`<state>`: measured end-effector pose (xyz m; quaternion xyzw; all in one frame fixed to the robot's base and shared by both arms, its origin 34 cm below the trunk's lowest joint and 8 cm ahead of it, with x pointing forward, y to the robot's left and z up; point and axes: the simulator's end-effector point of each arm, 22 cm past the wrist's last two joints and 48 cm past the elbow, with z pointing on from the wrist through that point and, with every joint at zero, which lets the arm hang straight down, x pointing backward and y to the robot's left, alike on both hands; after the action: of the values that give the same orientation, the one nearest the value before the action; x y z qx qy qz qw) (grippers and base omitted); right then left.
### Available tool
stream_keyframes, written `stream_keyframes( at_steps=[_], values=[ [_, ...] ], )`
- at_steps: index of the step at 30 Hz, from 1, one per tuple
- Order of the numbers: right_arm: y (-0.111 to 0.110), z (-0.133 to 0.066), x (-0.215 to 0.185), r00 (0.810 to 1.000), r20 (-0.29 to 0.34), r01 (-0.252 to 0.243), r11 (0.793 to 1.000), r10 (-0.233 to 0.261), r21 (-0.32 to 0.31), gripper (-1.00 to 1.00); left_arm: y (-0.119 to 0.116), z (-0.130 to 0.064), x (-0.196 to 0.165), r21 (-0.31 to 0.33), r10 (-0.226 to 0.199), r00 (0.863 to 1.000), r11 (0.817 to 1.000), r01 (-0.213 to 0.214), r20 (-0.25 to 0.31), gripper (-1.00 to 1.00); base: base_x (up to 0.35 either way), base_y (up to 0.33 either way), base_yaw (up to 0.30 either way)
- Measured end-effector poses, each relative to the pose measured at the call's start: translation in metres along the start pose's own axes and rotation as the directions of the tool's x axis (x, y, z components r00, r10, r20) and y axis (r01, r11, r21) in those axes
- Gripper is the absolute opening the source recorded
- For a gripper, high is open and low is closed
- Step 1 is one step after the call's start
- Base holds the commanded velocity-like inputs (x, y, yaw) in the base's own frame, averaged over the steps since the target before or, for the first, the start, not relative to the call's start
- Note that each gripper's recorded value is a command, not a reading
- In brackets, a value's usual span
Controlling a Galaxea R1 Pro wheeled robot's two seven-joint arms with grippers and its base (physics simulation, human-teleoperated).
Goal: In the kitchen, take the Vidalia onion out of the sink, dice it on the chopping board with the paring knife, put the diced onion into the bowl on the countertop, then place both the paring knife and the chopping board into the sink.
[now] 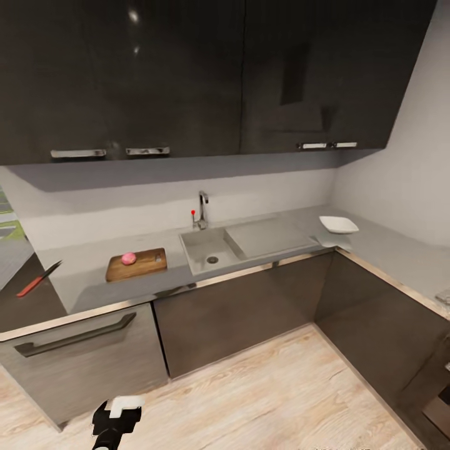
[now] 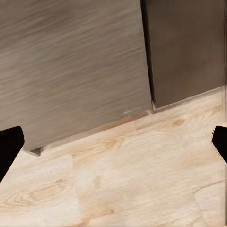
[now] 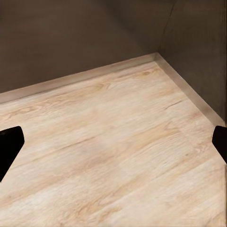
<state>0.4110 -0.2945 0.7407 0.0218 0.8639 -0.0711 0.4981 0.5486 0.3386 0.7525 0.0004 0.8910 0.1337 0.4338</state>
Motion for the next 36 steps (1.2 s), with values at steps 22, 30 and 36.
stream_keyframes(
  at_steps=[22,30,36],
  values=[
    [0.000,0.002,-0.009,1.000,0.023,-0.003,1.000,0.003,-0.001,1.00,0.001,-0.002,-0.012,-0.002,-0.006,1.000,1.000,0.006,0.023,1.00,0.000,-0.064,-0.203],
    [0.001,0.002,-0.013,0.999,0.032,-0.004,1.000,0.004,-0.002,1.00,-0.003,-0.003,-0.011,0.004,-0.004,1.000,1.000,0.004,0.004,1.00,0.000,-0.001,-0.203],
    [0.000,0.003,-0.016,0.999,0.039,-0.004,1.000,0.004,-0.001,1.00,-0.003,-0.004,-0.013,0.004,-0.004,1.000,1.000,0.004,0.005,1.00,0.000,0.000,-0.203]
  ],
)
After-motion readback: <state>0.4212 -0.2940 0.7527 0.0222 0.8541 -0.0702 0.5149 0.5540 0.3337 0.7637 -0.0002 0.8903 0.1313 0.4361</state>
